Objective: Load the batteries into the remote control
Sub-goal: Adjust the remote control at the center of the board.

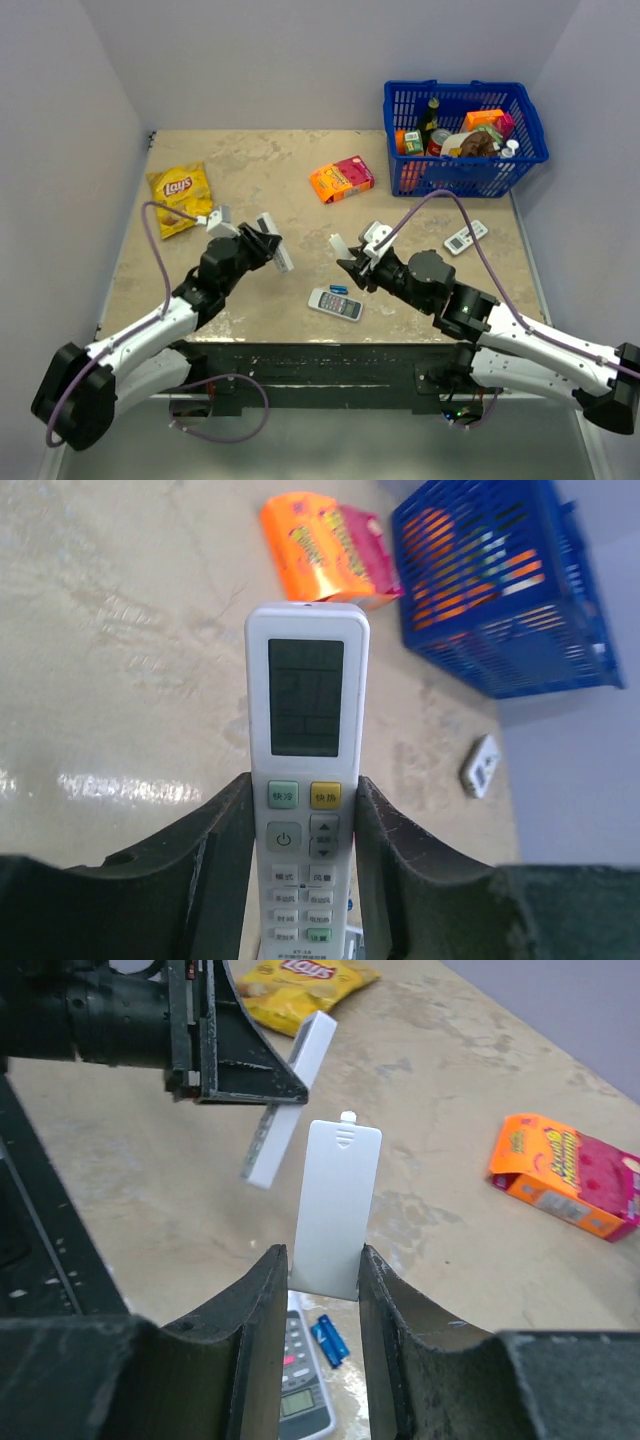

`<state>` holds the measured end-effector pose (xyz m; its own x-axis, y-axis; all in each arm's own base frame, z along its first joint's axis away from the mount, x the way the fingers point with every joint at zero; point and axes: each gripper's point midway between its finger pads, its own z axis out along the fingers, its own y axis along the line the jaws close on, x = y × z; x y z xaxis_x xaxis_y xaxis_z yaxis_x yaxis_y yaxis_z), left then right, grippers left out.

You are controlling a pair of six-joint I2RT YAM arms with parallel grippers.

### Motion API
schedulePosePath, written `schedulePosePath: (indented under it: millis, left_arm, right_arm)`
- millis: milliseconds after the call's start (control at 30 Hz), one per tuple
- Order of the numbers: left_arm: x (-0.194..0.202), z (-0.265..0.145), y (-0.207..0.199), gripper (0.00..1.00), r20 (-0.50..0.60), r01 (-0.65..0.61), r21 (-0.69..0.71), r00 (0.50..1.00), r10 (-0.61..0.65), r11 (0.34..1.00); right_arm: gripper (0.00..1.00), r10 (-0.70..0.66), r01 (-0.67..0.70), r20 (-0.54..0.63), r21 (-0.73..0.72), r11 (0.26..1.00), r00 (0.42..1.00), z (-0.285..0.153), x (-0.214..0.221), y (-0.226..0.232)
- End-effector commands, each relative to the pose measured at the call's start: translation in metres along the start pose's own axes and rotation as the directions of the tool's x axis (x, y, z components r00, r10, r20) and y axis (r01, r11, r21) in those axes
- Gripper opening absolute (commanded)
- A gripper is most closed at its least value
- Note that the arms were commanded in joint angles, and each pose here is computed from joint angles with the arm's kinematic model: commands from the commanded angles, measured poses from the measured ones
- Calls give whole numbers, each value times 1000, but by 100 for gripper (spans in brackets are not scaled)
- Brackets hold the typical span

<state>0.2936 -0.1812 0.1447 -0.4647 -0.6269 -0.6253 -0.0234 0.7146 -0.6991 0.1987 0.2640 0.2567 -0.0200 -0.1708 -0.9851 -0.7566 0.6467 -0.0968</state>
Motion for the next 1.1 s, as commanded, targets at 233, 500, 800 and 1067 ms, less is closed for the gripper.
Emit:
schedulePosePath:
  millis: [233, 500, 800, 1067]
  left_arm:
    - [-58, -87, -84, 0, 289, -177, 770, 953, -88, 613]
    - [-57, -86, -112, 0, 276, -256, 863, 961, 18, 436]
    - [-90, -135, -152, 0, 448, -425, 861, 894, -20, 278]
    - [-104, -196, -174, 0, 536, -521, 840, 840, -84, 151]
  right_arm:
    - [4, 105, -133, -137, -219, 967, 985, -9, -30, 42]
    - [4, 119, -162, -190, -232, 959, 975, -5, -29, 48]
    - [3, 155, -194, -174, -242, 951, 973, -7, -31, 51]
    - [3, 213, -245, -124, -382, 891, 969, -12, -46, 77]
